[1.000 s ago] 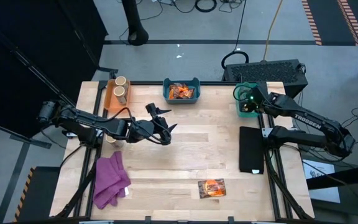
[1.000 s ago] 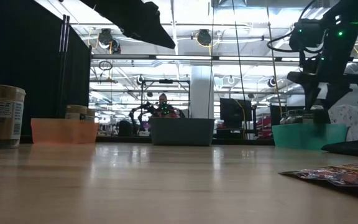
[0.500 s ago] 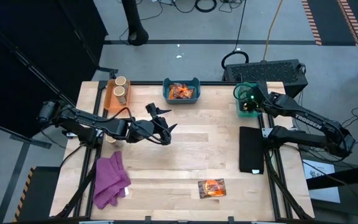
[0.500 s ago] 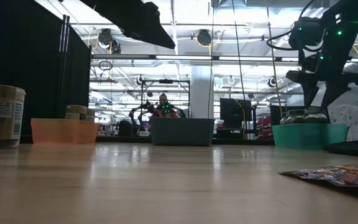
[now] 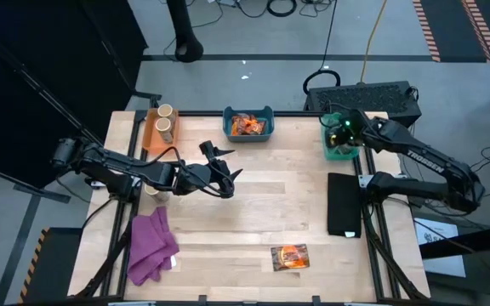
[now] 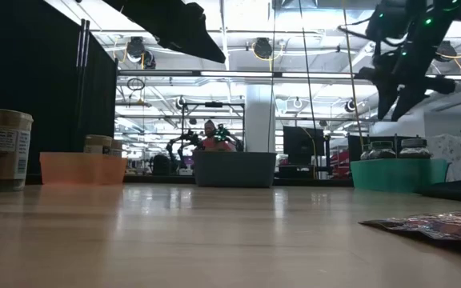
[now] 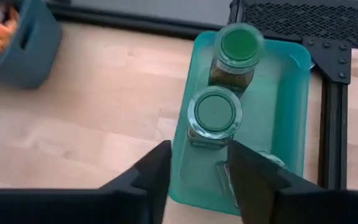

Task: Sort spices by type
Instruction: Adjust the green seasoning bottles

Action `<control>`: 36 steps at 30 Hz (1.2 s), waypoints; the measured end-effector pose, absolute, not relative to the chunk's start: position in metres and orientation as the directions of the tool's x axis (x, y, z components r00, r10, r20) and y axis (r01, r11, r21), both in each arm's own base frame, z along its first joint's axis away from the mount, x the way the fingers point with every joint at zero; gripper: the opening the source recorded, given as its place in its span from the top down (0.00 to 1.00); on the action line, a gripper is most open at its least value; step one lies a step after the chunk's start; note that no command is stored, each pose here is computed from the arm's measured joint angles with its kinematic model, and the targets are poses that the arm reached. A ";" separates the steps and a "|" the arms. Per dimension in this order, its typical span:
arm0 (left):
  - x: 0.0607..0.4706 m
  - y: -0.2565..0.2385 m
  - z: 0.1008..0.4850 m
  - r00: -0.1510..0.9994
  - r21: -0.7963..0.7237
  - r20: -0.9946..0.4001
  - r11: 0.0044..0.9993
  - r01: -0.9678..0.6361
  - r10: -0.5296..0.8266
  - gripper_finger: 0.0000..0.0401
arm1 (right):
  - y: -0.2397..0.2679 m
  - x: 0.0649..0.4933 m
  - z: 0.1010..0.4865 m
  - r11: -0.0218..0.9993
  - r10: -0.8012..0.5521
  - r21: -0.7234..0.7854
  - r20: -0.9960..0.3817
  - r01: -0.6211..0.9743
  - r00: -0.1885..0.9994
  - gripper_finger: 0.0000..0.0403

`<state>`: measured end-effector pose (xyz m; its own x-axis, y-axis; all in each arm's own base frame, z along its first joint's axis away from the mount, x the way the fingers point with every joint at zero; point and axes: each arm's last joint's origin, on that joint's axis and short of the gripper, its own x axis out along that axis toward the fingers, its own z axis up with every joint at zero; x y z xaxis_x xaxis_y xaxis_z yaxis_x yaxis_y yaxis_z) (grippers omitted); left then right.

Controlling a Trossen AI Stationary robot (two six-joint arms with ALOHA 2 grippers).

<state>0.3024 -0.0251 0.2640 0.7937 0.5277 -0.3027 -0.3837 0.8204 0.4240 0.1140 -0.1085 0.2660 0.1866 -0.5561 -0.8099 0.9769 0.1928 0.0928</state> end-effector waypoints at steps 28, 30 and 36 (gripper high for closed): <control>0.302 -0.021 0.263 0.784 0.424 -0.309 0.816 -0.394 0.539 0.21 | -0.147 0.150 0.222 0.181 -0.510 -0.112 -0.860 0.977 -0.004 1.00; 0.302 -0.021 0.263 0.784 0.424 -0.309 0.816 -0.393 0.539 0.21 | -0.148 0.148 0.222 0.178 -0.508 -0.118 -0.861 0.977 -0.011 1.00; 0.302 -0.021 0.263 0.784 0.424 -0.309 0.816 -0.393 0.538 0.21 | -0.149 0.147 0.222 0.206 -0.506 -0.141 -0.863 0.968 -0.018 1.00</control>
<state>0.3024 -0.0211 0.2633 0.7842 0.5383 -0.3087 -0.3930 0.8159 0.4241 0.1468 -0.1492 0.2215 -0.0182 -0.5056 -0.8626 0.9682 0.2064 -0.1414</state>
